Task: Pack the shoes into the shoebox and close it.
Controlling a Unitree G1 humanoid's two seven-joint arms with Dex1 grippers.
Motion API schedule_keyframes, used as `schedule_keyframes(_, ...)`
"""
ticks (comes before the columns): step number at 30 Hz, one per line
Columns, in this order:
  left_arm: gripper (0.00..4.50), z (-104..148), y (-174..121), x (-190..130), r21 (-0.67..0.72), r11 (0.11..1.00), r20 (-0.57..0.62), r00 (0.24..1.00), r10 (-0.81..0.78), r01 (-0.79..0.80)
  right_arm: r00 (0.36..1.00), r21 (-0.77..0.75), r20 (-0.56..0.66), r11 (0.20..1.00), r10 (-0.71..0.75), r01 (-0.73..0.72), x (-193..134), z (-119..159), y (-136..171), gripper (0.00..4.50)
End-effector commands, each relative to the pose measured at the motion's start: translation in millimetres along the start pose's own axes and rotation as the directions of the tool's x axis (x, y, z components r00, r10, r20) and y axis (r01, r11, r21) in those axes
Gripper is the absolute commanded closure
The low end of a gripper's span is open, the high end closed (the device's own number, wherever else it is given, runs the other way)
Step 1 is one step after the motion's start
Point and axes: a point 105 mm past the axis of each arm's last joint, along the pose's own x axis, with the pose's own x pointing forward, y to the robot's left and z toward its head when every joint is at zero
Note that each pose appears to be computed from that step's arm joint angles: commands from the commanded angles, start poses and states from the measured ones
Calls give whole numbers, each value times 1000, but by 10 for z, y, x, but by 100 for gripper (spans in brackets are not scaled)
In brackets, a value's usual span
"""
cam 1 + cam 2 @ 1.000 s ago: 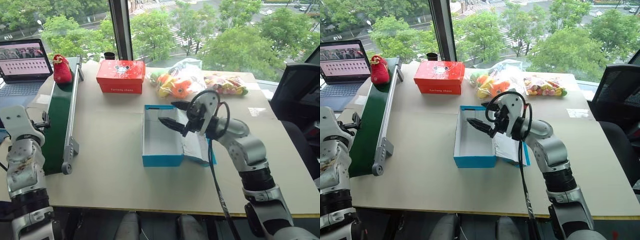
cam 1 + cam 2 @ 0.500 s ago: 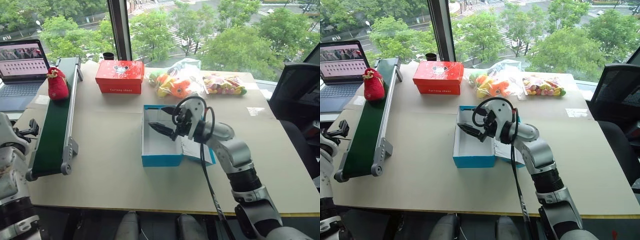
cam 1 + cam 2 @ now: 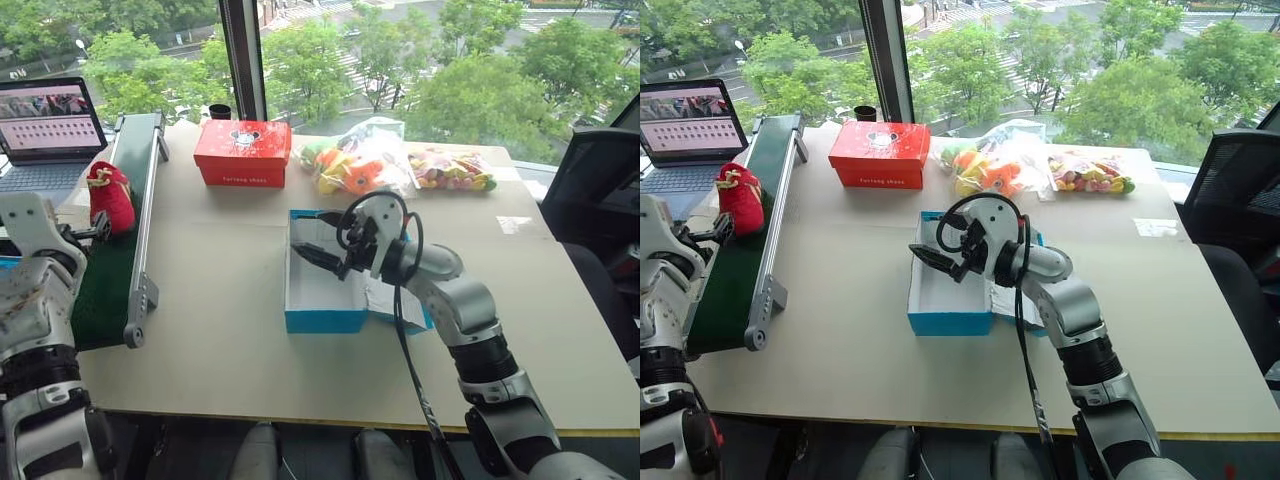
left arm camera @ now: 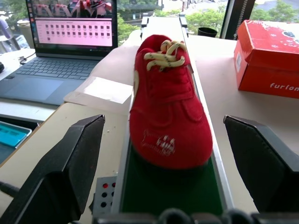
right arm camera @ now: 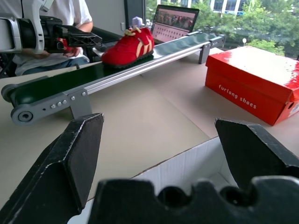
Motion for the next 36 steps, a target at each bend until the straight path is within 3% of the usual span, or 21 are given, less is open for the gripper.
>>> schedule_keyframes(1,17,131,66,70,2,999,30,999,45,-45,998,-48,63,998,-32,35,-32,184,-52,0)
schedule_keyframes(5,17,-9,65,115,-30,997,-25,997,74,-75,998,-49,48,997,-50,53,-51,150,-106,0)
schedule_keyframes(8,17,-283,49,112,-64,994,-142,987,74,-84,997,-54,4,995,-80,80,-85,26,-167,0)
schedule_keyframes(11,83,-518,-32,71,-84,995,-237,971,35,-56,995,-63,-5,993,-103,102,-119,14,-221,0)
schedule_keyframes(14,188,-581,-154,38,-105,994,-254,967,-12,-15,993,-73,-6,990,-121,120,-134,27,-257,0)
schedule_keyframes(20,352,-28,-433,83,-122,990,-45,996,-74,68,992,-77,-1,989,-126,126,-122,75,-247,0)
schedule_keyframes(22,352,111,-537,84,-133,986,8,995,-102,102,992,-78,0,989,-128,127,-128,83,-255,0)
schedule_keyframes(24,352,359,-835,68,-263,946,86,981,-174,191,989,-27,25,989,-145,146,-146,153,-289,0)
schedule_keyframes(28,352,847,-1834,-253,-290,785,248,835,-491,548,974,248,134,958,-180,143,-204,402,-387,0)
schedule_keyframes(32,352,980,-2290,-484,-306,677,286,743,-605,669,949,427,215,897,-229,120,-274,600,-482,0)
schedule_keyframes(36,352,982,-2767,-639,-339,604,268,690,-672,721,899,490,280,856,-336,167,-495,782,-715,0)
